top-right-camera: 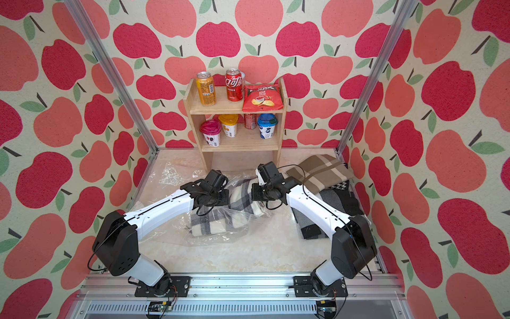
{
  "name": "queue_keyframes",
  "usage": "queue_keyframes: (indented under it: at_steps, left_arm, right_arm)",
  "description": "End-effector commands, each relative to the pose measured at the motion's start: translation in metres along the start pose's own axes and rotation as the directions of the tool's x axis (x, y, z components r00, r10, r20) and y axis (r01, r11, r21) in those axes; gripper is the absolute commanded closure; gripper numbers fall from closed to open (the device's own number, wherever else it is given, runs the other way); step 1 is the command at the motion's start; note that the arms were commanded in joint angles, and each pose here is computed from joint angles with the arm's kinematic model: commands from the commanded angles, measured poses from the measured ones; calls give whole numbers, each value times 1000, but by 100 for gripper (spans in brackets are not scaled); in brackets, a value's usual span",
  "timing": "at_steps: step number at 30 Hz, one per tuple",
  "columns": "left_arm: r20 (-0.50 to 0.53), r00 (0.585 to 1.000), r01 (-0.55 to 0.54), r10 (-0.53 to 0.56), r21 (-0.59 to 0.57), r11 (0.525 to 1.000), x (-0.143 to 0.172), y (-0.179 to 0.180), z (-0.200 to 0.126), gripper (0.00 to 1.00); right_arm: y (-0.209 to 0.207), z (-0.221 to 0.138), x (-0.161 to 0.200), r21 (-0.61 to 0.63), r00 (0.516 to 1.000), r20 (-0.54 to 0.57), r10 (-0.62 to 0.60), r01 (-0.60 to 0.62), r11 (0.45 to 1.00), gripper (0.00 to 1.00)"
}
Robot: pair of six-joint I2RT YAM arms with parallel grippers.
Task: Take the scarf out of the vacuum bag
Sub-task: Take out the scarf from the vacuum bag.
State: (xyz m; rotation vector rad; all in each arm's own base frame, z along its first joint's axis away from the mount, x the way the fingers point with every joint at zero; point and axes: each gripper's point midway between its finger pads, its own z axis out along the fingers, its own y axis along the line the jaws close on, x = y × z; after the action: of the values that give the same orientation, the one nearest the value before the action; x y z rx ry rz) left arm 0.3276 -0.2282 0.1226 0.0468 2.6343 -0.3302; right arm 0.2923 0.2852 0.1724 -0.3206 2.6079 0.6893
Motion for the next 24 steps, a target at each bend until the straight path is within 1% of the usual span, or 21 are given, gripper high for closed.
queue_keyframes:
  at_steps: [1,4,10,18,24]
  left_arm:
    - [4,1000,-3,3,3,1000,-14,-5,1,100]
    - [-12,1000,2,-2,-2,1000,-18,-9,9,100]
    - [-45,999,-7,8,15,1000,-16,-17,25,100]
    - [-51,998,-41,43,46,998,-7,-29,29,100]
    - [-22,993,-115,117,68,991,-4,-47,23,100]
  right_arm:
    - [-11,-26,-5,70,999,14,-48,47,996,100]
    - [-14,-40,-6,94,997,16,-74,72,993,100]
    - [-31,-68,-8,169,997,34,-71,65,983,100]
    - [-71,-101,-13,251,998,63,-6,-10,968,100]
    - [-100,-119,-18,283,994,94,63,-87,955,100]
